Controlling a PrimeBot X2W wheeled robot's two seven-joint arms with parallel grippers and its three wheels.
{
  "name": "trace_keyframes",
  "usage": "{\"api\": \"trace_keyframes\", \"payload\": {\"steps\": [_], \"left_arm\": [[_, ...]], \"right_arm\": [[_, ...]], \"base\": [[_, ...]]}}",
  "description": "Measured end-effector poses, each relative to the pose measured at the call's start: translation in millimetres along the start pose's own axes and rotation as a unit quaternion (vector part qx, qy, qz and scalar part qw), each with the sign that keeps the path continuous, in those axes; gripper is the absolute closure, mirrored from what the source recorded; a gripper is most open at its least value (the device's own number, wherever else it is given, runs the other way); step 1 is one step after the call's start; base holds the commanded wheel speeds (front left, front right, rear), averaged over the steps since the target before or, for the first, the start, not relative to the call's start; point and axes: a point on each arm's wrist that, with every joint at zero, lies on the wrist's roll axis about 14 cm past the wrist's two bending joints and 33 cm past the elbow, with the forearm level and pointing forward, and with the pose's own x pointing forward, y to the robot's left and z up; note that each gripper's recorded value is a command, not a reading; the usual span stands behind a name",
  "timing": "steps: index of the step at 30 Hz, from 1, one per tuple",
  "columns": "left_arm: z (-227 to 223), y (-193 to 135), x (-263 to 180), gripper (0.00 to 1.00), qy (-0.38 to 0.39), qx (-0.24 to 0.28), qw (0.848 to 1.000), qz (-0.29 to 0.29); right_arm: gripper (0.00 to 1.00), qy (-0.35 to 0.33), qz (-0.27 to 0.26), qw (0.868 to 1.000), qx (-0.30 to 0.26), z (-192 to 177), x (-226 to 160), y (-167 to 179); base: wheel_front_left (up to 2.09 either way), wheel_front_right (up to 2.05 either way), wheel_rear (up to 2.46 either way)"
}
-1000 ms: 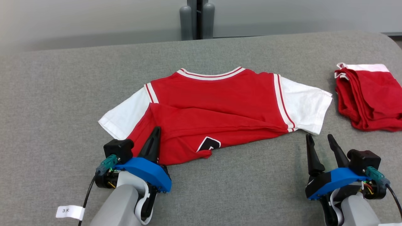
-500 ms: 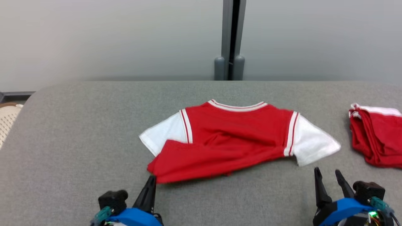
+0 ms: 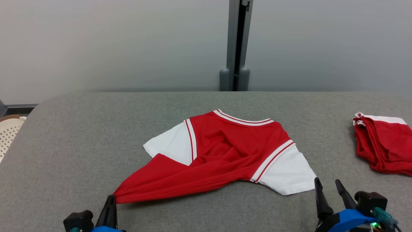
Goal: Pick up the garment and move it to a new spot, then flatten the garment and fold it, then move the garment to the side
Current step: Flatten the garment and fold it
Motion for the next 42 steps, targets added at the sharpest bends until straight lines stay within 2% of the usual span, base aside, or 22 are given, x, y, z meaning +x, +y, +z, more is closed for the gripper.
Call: {"api": "trace_keyframes", "payload": {"steps": [1, 2, 3, 4, 11, 22, 29, 42], "left_arm": [[2.9, 0.1, 2.0, 1.0, -0.004, 0.007, 1.0, 0.001], [6.4, -1.2, 4.3, 0.6, -0.009, 0.014, 1.0, 0.001], [9.3, -2.7, 6.2, 0.12, -0.013, 0.017, 1.0, 0.001], [10.0, -5.4, 7.6, 0.0, -0.014, 0.022, 1.0, 0.0], [9.2, -18.5, 6.2, 0.0, -0.023, 0.033, 0.999, -0.005], [-6.5, -23.0, 1.2, 0.0, -0.002, 0.049, 0.999, -0.019], [-36.5, -12.3, -2.5, 0.0, 0.049, 0.037, 0.998, -0.005], [-61.9, -10.7, 14.3, 0.0, 0.101, 0.018, 0.995, -0.001]], "right_arm": [[0.0, -0.002, 0.001, 1.0, 0.0, 1.3, -0.5, 0.2], [0.0, -0.006, 0.001, 1.0, 0.001, 3.6, -0.9, 0.1], [0.0, -0.012, 0.002, 1.0, 0.0, 6.9, -1.0, 0.7], [0.0, -0.018, 0.004, 1.0, -0.001, 10.5, -1.0, 1.6], [0.0, -0.056, 0.021, 0.998, -0.018, 33.4, -4.0, 10.3], [0.0, -0.027, 0.033, 0.999, -0.028, 13.5, -7.8, 17.7], [0.0, -0.012, 0.032, 0.999, -0.025, 4.6, -4.9, 16.8], [0.0, 0.007, 0.022, 0.999, -0.028, -5.6, 7.1, 9.9]], "base": [[0.0, 0.0, 0.0], [0.0, 0.0, 0.0], [0.0, 0.0, 0.0], [0.0, 0.0, 0.0], [0.0, 0.0, 0.0], [0.0, 0.0, 0.0], [0.0, 0.0, 0.0], [0.0, 0.0, 0.0]]}}
